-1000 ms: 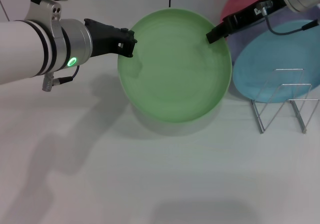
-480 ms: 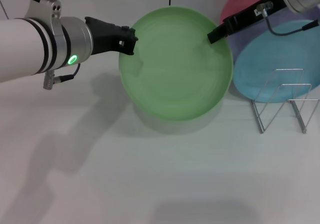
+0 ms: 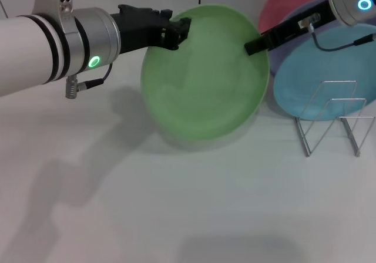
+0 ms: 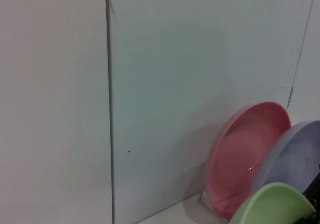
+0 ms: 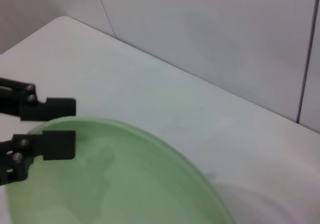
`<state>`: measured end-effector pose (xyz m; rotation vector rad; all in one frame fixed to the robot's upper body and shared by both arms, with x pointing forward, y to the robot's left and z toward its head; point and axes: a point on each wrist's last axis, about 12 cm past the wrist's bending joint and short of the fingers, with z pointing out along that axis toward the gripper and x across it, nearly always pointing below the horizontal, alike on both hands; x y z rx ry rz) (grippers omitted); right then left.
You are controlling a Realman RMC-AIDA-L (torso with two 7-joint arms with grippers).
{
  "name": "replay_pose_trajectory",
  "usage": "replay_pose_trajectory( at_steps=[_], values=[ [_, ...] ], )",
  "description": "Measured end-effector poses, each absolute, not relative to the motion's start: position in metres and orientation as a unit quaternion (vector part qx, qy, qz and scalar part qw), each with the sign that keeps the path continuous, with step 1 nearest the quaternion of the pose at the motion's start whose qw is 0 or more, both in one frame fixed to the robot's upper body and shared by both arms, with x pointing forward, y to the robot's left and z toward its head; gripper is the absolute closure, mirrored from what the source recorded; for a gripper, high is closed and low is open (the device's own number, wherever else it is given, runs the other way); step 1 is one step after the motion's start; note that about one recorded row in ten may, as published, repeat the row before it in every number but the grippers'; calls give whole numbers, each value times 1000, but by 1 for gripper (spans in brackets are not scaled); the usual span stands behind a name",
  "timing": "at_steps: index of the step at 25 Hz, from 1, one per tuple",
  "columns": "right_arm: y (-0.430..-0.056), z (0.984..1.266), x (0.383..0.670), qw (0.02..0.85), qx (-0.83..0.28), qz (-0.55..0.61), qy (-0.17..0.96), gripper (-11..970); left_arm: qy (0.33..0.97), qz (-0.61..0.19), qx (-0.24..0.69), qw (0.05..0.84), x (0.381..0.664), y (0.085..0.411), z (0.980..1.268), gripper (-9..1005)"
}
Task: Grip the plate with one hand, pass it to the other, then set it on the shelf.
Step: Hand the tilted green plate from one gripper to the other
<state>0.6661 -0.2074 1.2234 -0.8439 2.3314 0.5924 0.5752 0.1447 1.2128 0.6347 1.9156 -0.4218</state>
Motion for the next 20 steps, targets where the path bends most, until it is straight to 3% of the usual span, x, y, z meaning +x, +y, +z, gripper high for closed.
replay_pose_trajectory(
  at_steps=[18,20],
  values=[
    [-214,1234,658,310,-325,211,868,908,787,-178,275,523,571,139,1219,215],
    [-216,1235,658,311,-326,208,868,910,786,-176,275,524,571,139,1219,215]
  ],
)
